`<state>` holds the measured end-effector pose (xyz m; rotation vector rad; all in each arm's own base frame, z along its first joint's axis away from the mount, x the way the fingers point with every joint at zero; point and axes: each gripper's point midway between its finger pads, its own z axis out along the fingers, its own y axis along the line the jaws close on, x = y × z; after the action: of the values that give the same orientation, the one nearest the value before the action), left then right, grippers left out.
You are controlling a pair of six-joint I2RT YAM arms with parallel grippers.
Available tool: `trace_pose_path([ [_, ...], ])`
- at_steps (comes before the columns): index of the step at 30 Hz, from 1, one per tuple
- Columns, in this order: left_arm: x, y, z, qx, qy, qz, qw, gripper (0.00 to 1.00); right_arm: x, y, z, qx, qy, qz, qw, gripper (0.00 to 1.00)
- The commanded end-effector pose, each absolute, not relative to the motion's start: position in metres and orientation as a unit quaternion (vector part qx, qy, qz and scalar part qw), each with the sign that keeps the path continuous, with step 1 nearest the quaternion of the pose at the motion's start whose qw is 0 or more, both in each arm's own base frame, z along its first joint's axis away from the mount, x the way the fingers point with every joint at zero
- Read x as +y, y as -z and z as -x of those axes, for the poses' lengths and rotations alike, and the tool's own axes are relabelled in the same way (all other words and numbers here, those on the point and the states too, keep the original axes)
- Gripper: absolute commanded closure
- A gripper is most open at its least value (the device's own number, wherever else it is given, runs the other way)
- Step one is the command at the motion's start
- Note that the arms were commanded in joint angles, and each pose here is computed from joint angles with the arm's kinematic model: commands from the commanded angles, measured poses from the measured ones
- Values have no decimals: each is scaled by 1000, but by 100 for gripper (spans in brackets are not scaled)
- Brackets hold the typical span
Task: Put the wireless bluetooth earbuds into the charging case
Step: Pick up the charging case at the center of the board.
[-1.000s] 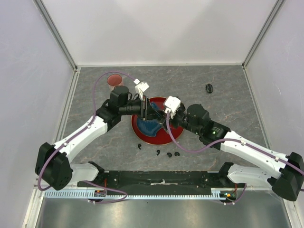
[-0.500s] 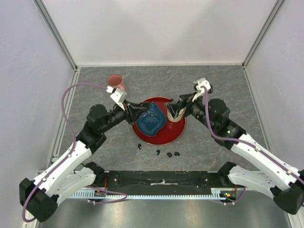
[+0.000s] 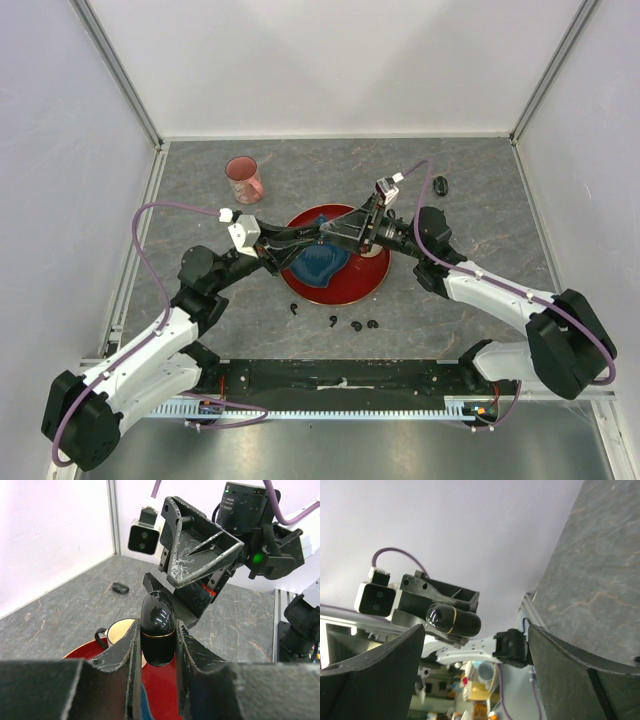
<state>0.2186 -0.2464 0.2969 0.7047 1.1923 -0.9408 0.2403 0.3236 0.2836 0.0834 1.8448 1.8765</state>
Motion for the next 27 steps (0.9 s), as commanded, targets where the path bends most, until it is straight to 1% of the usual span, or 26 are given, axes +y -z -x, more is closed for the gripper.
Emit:
trace_pose_path([
  [1,-250,-324,-214,472,417,-336,701,98,333,-334,-213,616,-756,14,218,9],
  [6,-250,-321,-214,473,418,-338,698,98,340,-339,-205,597,-781,11,184,9],
  [10,-251,-320,-211,471,421,-342,695,98,346,-331,-203,580,-801,-8,146,16],
  [15,-252,-319,-207,468,428,-348,691,98,348,-334,-202,557,-819,-14,135,20],
  [24,-249,-314,-207,474,415,-349,694,98,353,-329,-201,575,-807,-22,132,36],
  [25,-248,-313,-208,476,413,-348,694,98,353,-327,-201,580,-804,-24,133,40],
  [27,-249,-313,-208,476,412,-351,693,98,353,-323,-202,590,-795,-28,136,44],
])
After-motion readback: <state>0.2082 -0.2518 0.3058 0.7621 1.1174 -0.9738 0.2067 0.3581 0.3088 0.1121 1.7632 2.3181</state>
